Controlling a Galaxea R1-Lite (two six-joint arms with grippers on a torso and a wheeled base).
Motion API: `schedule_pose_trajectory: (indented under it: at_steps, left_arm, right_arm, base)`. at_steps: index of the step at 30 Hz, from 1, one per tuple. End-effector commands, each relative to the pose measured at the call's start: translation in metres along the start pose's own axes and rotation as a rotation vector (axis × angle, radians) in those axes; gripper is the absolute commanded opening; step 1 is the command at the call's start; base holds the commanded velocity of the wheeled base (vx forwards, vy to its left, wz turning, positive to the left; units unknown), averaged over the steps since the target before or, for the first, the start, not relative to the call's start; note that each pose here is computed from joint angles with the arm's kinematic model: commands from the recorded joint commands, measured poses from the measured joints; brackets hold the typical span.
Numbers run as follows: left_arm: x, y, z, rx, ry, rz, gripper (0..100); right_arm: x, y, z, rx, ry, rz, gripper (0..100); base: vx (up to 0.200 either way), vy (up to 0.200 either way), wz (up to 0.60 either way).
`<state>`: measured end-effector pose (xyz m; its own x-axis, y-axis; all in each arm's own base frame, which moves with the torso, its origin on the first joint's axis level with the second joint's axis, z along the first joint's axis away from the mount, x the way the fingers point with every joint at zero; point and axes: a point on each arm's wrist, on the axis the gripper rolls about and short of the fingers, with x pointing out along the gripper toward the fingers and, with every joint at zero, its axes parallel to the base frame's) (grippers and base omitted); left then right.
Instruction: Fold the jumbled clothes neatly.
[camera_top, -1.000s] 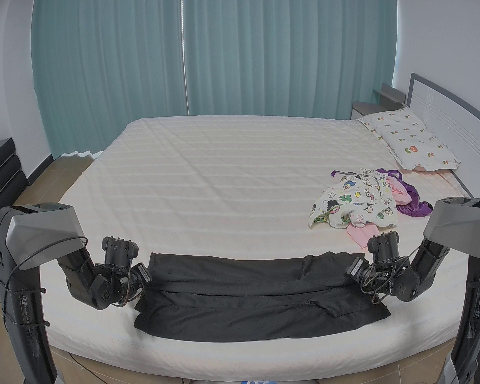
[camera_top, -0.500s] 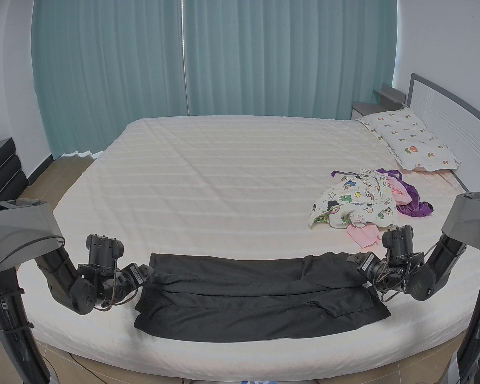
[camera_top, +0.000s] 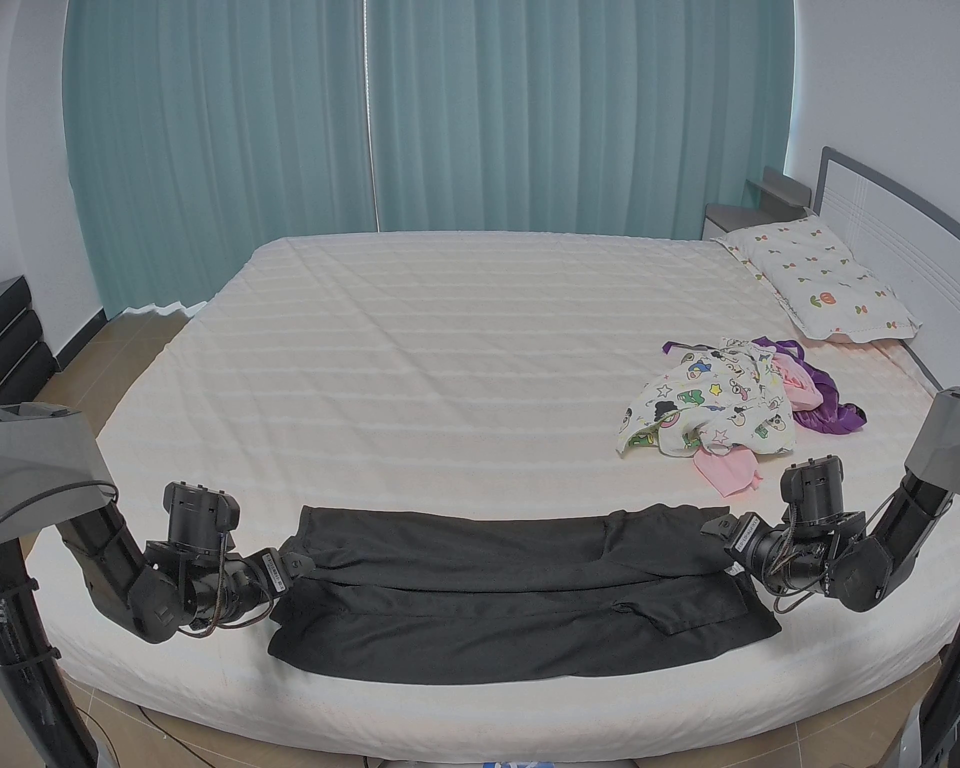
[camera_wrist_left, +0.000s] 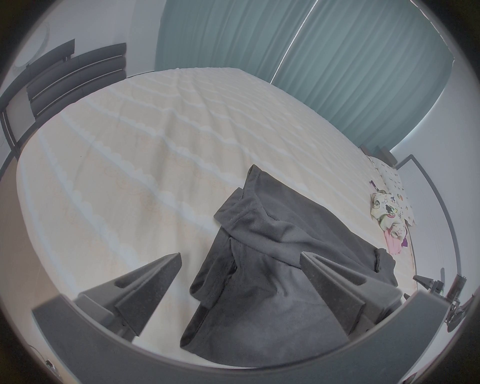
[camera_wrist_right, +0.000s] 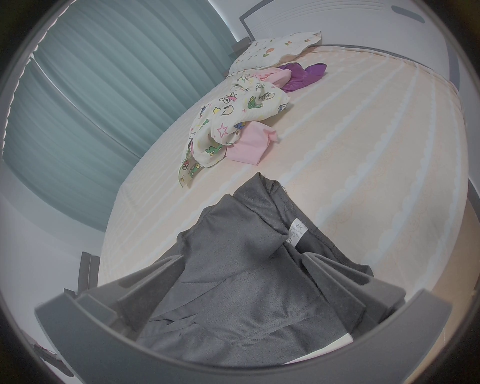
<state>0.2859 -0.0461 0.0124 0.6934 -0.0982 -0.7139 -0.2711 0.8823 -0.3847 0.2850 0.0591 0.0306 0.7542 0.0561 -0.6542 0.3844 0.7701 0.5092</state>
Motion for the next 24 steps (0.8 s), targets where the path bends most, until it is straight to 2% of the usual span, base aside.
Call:
schedule_pose_trajectory:
  at_steps: [1,5,6,15,18,24]
  left_arm:
    - [0.026,-0.001,-0.006,0.010,0.041,0.016,100]
    - [0.038,-0.003,-0.012,0.022,0.063,0.023,100]
    - [0.042,-0.001,-0.014,0.023,0.070,0.030,0]
    - [0.043,0.008,-0.012,0.003,0.062,0.066,0]
    - [0.037,0.013,-0.001,-0.020,0.010,0.100,0]
    - [0.029,0.015,0.008,-0.043,-0.032,0.103,0]
  right_arm:
    - [0.000,0.000,-0.001,-0.009,0.003,-0.001,100]
    - [0.001,-0.002,-0.002,-0.009,0.008,-0.007,100]
    - [0.001,-0.002,-0.002,-0.009,0.009,-0.006,100]
    - [0.002,-0.003,-0.002,-0.005,0.024,0.000,100]
    - [0.002,-0.003,-0.002,-0.006,0.027,0.000,100]
    - [0.001,-0.004,-0.004,-0.006,0.041,0.005,100]
  base:
    - [0.000,0.000,0.00]
    - [0.000,0.000,0.00]
    - [0.000,0.000,0.00]
    - [0.000,0.000,0.00]
    - [0.000,0.000,0.00]
    - [0.000,0.000,0.00]
